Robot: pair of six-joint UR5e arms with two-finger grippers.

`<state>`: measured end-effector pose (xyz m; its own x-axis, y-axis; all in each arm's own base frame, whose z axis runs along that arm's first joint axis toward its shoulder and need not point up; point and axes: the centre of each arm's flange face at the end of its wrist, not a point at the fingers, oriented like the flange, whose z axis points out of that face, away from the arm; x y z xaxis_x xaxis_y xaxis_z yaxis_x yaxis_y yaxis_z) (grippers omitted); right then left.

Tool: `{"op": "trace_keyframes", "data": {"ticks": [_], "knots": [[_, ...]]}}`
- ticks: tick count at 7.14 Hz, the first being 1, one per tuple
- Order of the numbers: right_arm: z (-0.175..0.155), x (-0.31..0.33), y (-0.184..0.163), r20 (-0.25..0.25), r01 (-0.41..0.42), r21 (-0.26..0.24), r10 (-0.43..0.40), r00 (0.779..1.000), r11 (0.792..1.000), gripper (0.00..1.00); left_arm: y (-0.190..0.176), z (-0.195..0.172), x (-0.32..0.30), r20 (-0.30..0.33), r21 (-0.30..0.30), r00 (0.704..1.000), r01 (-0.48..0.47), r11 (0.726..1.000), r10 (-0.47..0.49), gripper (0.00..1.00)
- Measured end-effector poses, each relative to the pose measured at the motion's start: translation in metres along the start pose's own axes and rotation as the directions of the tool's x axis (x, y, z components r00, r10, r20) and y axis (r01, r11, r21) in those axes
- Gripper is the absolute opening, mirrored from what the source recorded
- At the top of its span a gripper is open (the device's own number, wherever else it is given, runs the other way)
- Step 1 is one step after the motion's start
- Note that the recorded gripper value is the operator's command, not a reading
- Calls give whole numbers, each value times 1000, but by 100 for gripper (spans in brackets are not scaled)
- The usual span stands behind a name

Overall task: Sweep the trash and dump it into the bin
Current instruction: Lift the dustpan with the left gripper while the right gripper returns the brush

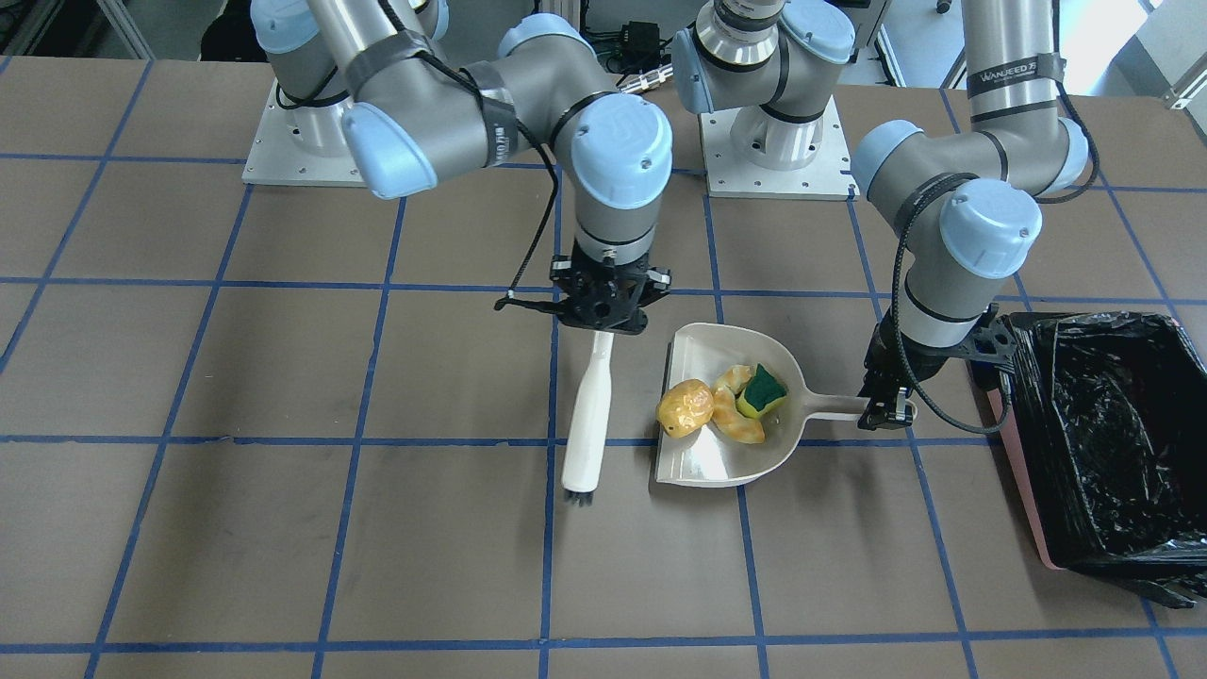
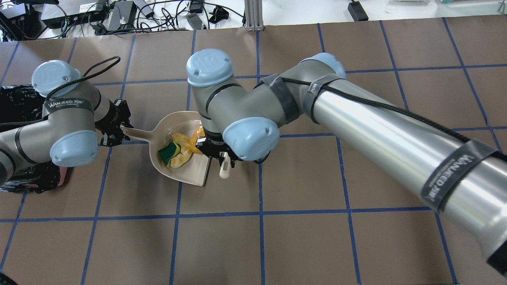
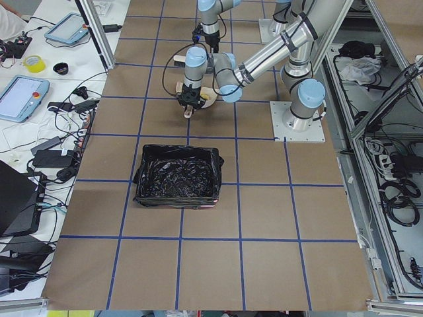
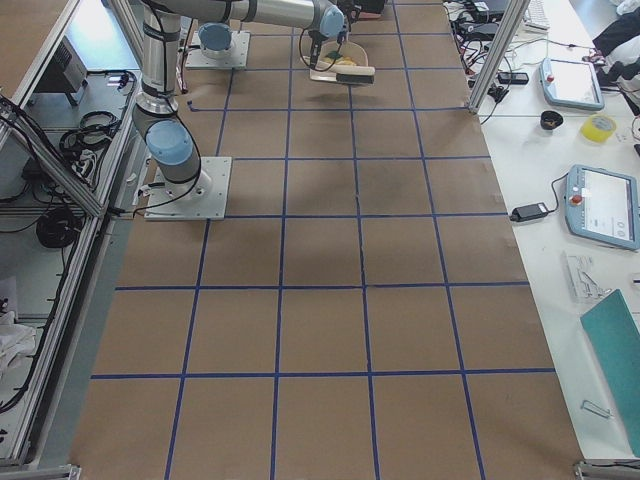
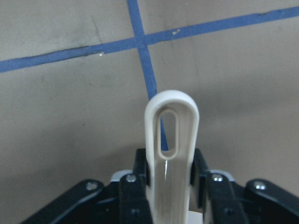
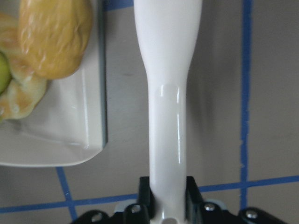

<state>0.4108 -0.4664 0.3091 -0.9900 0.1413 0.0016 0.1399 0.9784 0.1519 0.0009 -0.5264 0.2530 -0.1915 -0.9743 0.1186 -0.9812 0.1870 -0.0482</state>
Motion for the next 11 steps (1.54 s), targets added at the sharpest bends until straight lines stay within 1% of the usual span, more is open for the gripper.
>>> {"op": "trace_keyframes", "data": {"ticks": [1, 2, 3, 4, 5, 7, 8, 9, 10, 11], "knots": [[-21, 34, -21, -14, 13, 20, -13, 1000, 1000, 0, -1, -10, 7, 14, -31, 1000, 0, 1000, 0, 0], [-31, 57, -37, -30, 33, 36, -32, 999, 999, 0, -2, -18, 12, 28, -48, 1000, 1, 999, 0, 0], [-35, 75, -48, -60, 52, 41, -50, 997, 998, 0, -3, -23, 15, 38, -58, 999, 2, 998, 1, 0], [-37, 95, -60, -92, 67, 35, -64, 994, 997, 0, -3, -26, 17, 37, -75, 999, 4, 997, -1, 0], [-39, 122, -77, -111, 73, 24, -70, 991, 997, 0, -3, -32, 19, 31, -100, 999, 8, 995, -5, 0], [-40, 162, -101, -124, 71, 6, -70, 990, 997, 0, -10, -56, 34, 29, -138, 999, 17, 990, -13, 0], [-40, 174, -108, -132, 88, 2, -87, 987, 996, 0, -13, -73, 43, 26, -167, 1000, 22, 986, -17, 0], [-38, 195, -122, -141, 115, -6, -114, 983, 993, 0, -16, -89, 52, 19, -187, 1000, 24, 982, -21, 0], [-35, 224, -139, -150, 122, -17, -124, 981, 992, 0, -16, -101, 57, 3, -207, 1000, 24, 978, -24, 0], [-31, 250, -151, -185, 128, -29, -131, 974, 991, 0, -16, -111, 61, -22, -231, 999, 25, 973, -31, 0]]}}
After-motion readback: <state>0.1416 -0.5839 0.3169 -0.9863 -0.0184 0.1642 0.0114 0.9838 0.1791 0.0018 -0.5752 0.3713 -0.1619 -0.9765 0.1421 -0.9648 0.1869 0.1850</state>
